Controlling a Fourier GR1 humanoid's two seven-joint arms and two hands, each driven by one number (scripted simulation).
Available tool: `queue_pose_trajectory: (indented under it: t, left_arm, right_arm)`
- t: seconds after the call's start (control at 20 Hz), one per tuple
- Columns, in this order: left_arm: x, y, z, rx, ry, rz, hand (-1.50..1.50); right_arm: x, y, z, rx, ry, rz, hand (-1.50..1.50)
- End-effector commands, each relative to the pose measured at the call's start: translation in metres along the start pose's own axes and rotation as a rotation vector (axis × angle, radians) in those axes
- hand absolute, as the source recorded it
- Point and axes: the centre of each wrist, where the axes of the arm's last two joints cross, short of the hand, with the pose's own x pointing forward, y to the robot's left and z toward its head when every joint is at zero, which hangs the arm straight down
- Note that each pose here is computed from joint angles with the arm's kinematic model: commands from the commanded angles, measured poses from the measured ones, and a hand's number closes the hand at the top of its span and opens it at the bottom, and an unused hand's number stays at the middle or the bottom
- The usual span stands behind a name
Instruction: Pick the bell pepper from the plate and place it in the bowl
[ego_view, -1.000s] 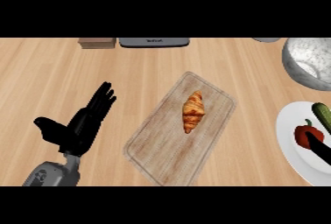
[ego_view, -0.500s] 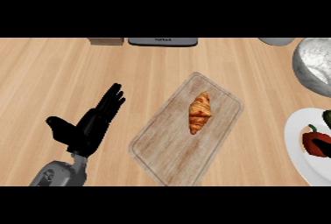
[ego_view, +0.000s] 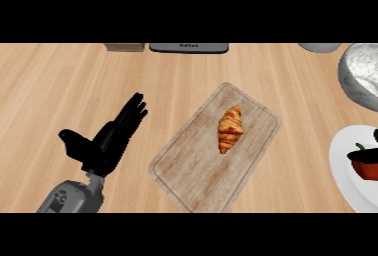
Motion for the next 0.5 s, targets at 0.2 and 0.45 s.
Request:
queue_pose_trajectory:
  t: [0.2,0.45]
  left_arm:
    - [0.006,0.004,-0.003,-0.003,0.013,-0.003,0.0]
    - [-0.001,0.008,0.002,0.026,0.012,0.008,0.0]
  right_arm:
    - [0.023,0.02,0.0,0.113,0.288,0.123,-1.5]
    - [0.023,0.008,-0.016,0.171,0.339,0.177,-1.5]
